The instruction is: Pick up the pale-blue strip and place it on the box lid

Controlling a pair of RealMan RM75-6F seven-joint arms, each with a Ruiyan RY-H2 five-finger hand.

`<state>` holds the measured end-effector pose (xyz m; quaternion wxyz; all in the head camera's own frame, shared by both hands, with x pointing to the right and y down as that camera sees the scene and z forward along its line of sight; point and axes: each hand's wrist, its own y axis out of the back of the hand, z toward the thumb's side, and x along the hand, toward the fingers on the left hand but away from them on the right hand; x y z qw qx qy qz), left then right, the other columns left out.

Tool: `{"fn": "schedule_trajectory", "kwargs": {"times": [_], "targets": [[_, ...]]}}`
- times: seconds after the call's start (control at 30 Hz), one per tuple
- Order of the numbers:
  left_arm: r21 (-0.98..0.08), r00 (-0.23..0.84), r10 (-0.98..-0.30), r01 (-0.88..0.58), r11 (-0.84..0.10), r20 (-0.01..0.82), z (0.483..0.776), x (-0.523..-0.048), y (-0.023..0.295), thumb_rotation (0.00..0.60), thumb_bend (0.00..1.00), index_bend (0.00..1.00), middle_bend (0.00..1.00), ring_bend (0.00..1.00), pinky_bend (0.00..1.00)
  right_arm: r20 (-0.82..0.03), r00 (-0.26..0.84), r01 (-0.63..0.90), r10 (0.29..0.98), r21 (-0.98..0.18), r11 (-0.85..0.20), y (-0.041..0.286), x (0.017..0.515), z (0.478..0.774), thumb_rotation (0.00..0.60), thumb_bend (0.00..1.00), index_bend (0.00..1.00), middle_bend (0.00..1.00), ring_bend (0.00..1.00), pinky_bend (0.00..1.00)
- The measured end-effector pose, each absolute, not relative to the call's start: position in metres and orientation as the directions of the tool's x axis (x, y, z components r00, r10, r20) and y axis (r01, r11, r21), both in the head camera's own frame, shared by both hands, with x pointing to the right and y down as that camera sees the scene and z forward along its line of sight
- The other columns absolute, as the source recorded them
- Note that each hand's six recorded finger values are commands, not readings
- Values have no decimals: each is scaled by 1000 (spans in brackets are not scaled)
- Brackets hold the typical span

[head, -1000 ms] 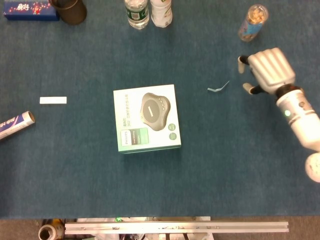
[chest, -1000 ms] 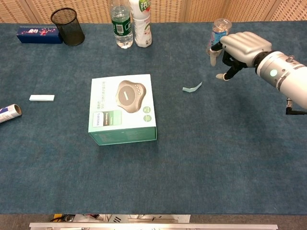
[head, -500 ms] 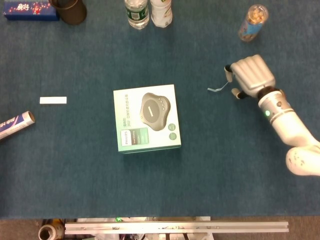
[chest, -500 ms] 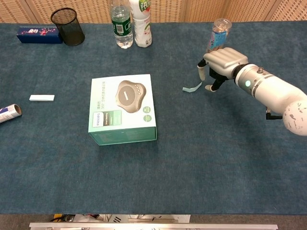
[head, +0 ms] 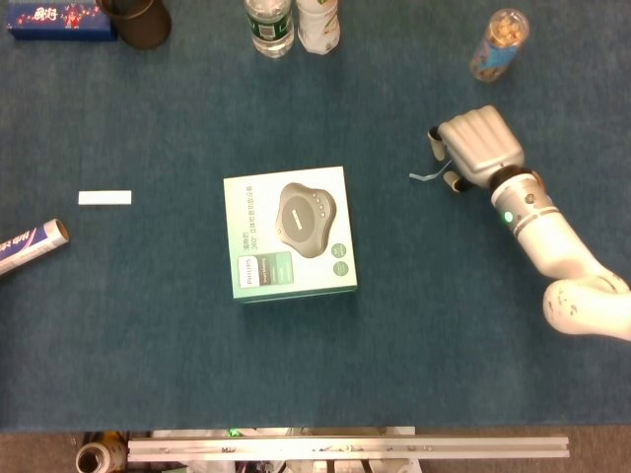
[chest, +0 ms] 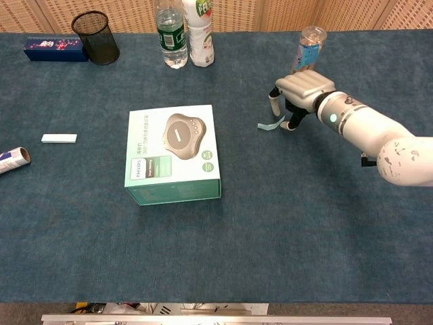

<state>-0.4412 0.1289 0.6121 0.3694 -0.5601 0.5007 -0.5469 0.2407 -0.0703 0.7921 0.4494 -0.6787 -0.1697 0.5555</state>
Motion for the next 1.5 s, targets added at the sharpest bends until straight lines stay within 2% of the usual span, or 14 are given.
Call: {"fn": "schedule_trajectory", "kwargs": {"times": [0.17,0.53,1.13,1.33,1.5], "targets": [[-961,-103,-965,-161,-223,241,613,-442,129,600,270,133,291,242,128,-613,320,-289,722,-789,-542,-70,239,796,600,239,529,1000,1000,1000],[-963,-112,-965,-161,-216,235,612,-445,130,600,270,133,290,242,128,-629,301,-298,717,-776,-556,-71,236,804,600,346,547,1000,1000,1000],[-964,-111,-967,-166,-208,228,612,-449,130,600,270,133,290,242,128,-613,296,-271,733,-789,-551,-72,241,796,600,348,629,1000,1000,1000],[-966,-101,-969,-152,-207,224,609,-449,129,600,270,133,290,242,128,-569,349,-200,744,-821,-535,-72,228,776,600,347,635,1000,1000,1000],[-967,-86,-971,-145,-208,222,607,-445,128,600,270,133,290,242,128,-501,448,-138,740,-857,-497,-68,205,740,600,348,635,1000,1000,1000]]}}
